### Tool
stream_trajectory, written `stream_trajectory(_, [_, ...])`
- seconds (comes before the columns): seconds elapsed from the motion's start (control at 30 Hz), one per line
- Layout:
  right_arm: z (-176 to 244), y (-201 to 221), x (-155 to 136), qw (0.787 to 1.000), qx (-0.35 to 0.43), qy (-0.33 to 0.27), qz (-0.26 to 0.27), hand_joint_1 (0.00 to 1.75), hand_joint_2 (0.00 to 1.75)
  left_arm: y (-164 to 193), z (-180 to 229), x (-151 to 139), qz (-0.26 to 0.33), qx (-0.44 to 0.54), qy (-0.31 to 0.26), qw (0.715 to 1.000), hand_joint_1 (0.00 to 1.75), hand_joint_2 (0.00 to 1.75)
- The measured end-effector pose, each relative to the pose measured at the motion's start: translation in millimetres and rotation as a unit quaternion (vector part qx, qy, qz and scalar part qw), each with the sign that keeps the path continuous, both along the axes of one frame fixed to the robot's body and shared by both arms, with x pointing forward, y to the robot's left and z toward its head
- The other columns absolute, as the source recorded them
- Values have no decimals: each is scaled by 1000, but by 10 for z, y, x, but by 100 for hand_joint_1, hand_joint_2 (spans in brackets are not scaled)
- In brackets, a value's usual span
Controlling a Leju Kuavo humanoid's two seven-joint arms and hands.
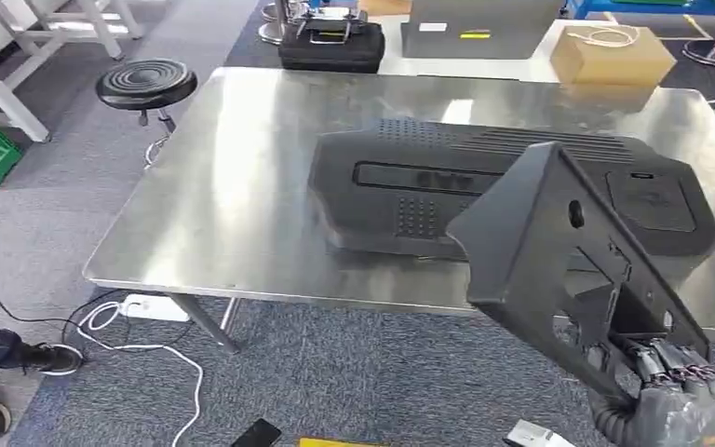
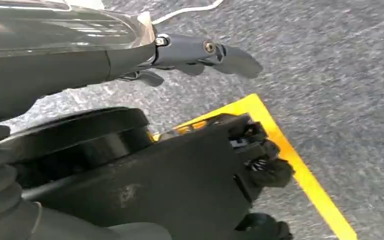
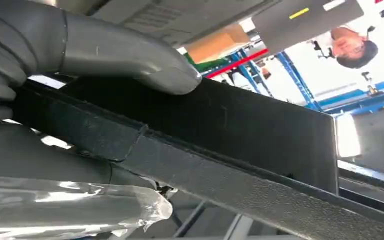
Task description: Take the parts from the cabinet and place them on the table.
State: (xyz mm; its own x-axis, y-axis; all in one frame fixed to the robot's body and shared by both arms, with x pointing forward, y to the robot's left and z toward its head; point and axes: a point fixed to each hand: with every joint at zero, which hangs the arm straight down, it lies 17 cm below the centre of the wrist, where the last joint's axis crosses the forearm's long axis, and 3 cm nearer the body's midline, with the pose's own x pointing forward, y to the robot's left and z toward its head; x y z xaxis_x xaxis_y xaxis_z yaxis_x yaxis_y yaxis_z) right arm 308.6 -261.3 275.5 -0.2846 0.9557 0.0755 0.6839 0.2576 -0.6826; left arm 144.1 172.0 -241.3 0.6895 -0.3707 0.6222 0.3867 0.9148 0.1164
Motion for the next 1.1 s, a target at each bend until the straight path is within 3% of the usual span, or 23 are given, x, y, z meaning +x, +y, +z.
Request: stream_trajectory(1.1, [24,-170,-88,1000,1,-1,-13,175,175,-38,15,30,-10,2,-6,1000,0,175])
